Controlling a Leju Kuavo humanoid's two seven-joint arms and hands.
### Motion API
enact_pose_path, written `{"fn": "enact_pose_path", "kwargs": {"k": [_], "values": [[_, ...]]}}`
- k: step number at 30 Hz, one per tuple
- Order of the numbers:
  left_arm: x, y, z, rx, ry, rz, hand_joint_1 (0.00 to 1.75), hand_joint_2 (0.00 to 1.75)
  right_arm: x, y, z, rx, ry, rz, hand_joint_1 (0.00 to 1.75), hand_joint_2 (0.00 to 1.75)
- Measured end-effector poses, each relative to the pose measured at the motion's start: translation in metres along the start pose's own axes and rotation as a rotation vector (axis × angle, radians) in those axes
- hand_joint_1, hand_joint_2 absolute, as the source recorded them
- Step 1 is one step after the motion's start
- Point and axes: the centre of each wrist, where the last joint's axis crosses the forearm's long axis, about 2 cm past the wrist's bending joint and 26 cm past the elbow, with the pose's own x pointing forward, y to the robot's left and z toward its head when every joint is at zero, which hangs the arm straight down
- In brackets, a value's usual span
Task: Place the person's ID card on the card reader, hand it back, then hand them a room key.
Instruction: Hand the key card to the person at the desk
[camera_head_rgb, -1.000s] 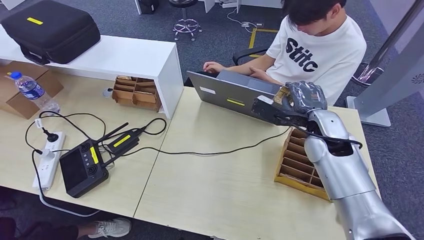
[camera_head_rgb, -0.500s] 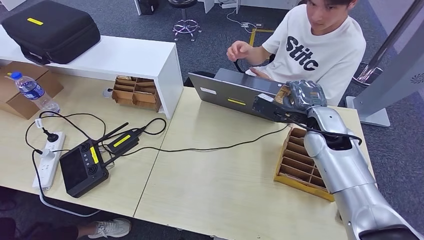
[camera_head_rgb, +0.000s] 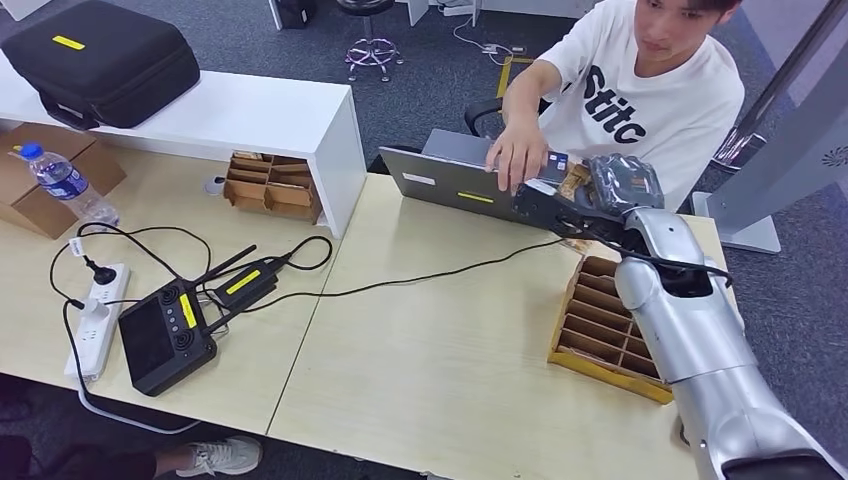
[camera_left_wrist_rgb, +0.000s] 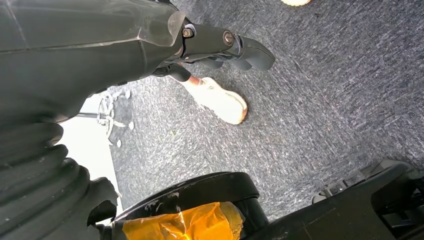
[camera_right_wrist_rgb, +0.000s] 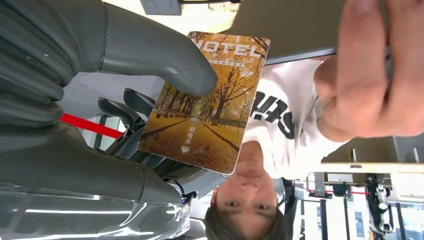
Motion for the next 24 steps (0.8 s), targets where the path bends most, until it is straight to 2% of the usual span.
{"fn": "enact_pose_path", "kwargs": {"k": [6, 10, 16, 18, 20, 24], "values": [[0.0, 0.0, 0.0, 0.0, 0.0, 0.0, 0.0, 1.75, -0.001, -0.012, 0.0, -0.031, -0.001, -0.015, 1.75, 1.75], [0.0, 0.0, 0.0, 0.0, 0.001, 0.0, 0.0, 1.75, -0.005, -0.029, 0.0, -0.069, 0.002, -0.033, 1.75, 1.75], [0.0, 0.0, 0.0, 0.001, 0.001, -0.001, 0.0, 1.75, -0.011, -0.045, 0.001, -0.096, 0.018, -0.045, 1.19, 1.75], [0.0, 0.0, 0.0, 0.001, 0.002, -0.002, 0.0, 1.75, -0.013, -0.045, 0.001, -0.096, 0.023, -0.044, 1.21, 1.75], [0.0, 0.0, 0.0, 0.001, 0.001, -0.002, 0.0, 1.75, -0.014, -0.045, 0.001, -0.096, 0.026, -0.043, 1.43, 1.75], [0.0, 0.0, 0.0, 0.001, 0.001, -0.005, 0.0, 1.75, -0.015, -0.045, 0.001, -0.097, 0.03, -0.039, 1.38, 1.75]]}}
